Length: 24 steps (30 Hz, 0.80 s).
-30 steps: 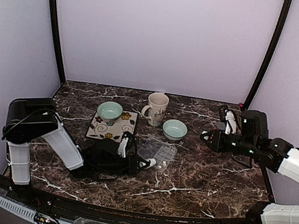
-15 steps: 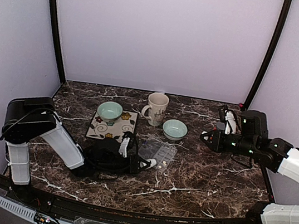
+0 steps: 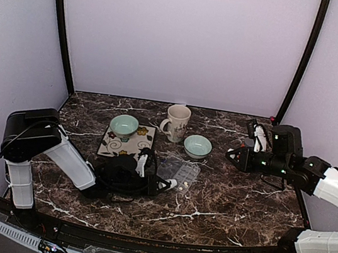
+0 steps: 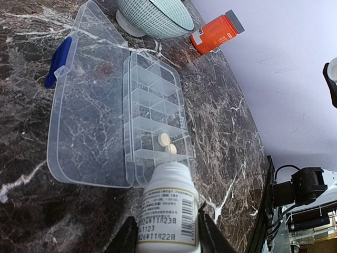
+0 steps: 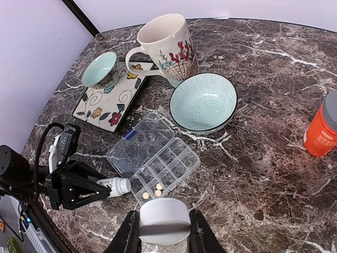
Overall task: Sort the pills into containers
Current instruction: Pour the pill into the compartment of the pill container.
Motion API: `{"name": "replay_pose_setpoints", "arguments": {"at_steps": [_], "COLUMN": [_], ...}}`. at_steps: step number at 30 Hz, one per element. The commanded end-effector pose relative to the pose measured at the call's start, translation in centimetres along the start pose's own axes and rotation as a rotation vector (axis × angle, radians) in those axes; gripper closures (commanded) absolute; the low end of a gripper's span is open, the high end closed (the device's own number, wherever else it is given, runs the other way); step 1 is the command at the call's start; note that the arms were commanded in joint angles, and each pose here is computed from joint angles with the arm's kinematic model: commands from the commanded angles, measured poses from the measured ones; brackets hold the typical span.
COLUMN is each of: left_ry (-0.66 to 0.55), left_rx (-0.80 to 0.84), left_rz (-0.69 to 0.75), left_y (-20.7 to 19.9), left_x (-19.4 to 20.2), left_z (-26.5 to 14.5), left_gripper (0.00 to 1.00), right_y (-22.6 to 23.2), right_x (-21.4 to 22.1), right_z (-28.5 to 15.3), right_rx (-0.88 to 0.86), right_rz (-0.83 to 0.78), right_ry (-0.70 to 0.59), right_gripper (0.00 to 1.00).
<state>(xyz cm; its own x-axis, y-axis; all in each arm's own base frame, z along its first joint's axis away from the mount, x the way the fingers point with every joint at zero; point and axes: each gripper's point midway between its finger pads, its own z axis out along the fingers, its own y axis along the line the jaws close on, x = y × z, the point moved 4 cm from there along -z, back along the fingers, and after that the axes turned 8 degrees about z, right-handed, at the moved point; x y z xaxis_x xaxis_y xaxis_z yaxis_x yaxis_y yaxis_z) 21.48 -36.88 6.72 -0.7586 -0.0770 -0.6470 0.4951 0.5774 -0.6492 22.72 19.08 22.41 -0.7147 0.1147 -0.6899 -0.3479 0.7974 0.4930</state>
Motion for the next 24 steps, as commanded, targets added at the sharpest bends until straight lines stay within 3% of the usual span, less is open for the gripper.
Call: {"name": "replay_pose_setpoints", "arguments": {"at_steps": [1,24], "left_ry": [-0.038,-0.018], "left_rx": [0.024,-0.008], "left_rz": [0.023,0.023], "left_y": [-1.75,-1.82], "left_x": [-1.7,-1.96], "left_z": [-0.35,-0.24], "left_gripper": [1.0,1.0], "right_y": [0.15,0.19], "right_x": [-0.49,-0.58], "right_z": [0.05,0.11], "right_rx": [-0.017,-0.022], "right_rz": [0.003,0.003], "right_ry": [-0.026,-0.027], "right_gripper": [0.98,0.98]}}
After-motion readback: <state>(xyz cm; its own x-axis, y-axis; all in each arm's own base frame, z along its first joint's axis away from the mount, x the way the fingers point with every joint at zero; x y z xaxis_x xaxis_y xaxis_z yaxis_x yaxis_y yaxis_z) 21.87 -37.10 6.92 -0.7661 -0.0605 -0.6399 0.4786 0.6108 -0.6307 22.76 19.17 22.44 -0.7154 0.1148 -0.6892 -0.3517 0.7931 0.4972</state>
